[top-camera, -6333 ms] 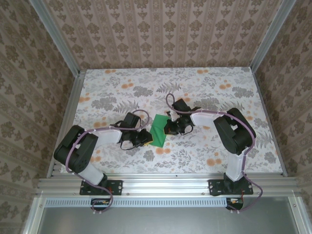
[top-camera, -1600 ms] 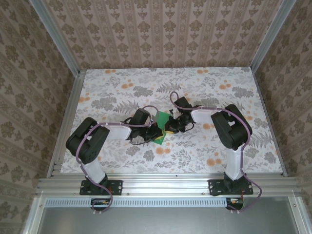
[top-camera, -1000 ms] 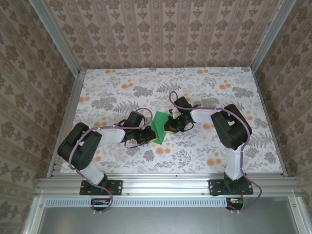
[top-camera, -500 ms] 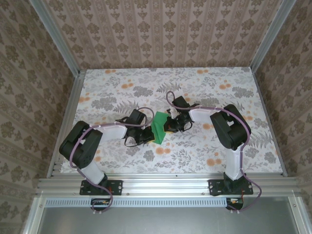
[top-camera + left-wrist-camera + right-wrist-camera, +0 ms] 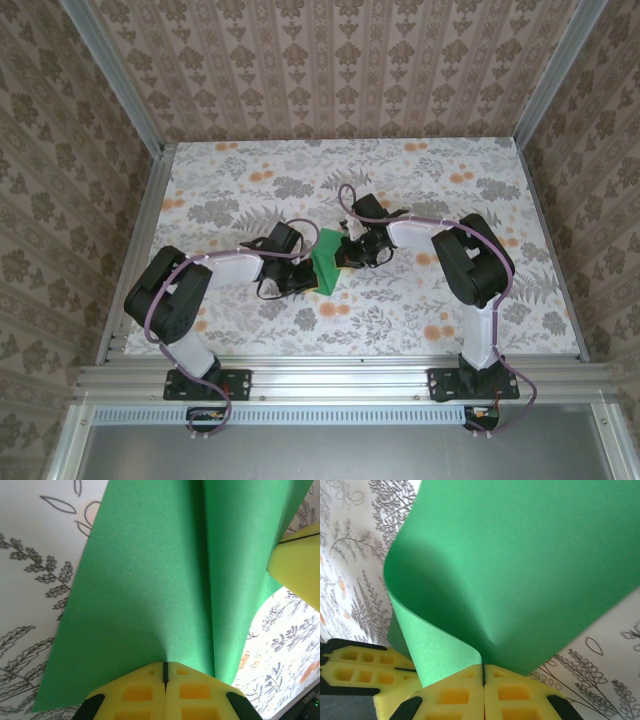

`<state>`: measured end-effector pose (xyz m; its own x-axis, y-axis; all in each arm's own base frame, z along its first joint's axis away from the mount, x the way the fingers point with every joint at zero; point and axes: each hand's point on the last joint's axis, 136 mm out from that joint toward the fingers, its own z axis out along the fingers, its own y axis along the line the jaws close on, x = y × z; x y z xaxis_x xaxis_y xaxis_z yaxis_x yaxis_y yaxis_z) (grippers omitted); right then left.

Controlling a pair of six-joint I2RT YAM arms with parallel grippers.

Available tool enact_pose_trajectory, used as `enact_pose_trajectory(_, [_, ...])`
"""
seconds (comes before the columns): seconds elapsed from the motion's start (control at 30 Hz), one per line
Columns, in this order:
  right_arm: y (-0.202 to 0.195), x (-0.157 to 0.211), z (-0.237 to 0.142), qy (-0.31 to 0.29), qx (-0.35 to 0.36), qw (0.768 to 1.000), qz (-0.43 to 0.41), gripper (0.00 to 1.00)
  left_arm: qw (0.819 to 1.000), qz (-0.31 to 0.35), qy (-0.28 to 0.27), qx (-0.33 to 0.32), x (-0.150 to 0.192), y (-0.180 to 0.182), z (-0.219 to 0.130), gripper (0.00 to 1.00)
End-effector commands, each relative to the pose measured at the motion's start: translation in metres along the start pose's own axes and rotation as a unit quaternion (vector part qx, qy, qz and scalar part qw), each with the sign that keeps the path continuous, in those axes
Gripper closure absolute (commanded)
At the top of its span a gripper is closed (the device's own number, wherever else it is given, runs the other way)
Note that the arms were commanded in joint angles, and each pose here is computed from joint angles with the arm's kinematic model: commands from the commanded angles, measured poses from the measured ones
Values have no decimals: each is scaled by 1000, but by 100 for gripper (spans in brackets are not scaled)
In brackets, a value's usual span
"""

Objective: Fold a paper plane with a square sheet of paper (pick it up from the middle)
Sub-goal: Fold the triangle a second time at the center of the table.

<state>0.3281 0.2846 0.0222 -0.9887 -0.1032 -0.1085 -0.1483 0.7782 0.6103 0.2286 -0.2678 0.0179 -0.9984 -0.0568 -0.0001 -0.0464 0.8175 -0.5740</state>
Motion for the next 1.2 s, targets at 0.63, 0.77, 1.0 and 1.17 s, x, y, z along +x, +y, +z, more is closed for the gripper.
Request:
enact_pose_trajectory(0.63, [-5,4,9,22,16,1000,-11,92,999,4,20,-28,10,9,2,100])
enact_pose_trajectory(0.77, [-7,4,11,24,19,999,-10,92,999,5,20,-28,11,8,1,100])
enact_pose_trajectory(1.0, [-11,4,12,24,27,999,-10,92,999,5,20,-27,11,9,0,100])
enact_pose_trajectory(1.17, [-18,8,13,30,43,999,-8,92,1000,20,1,13,4,-13,-9,100])
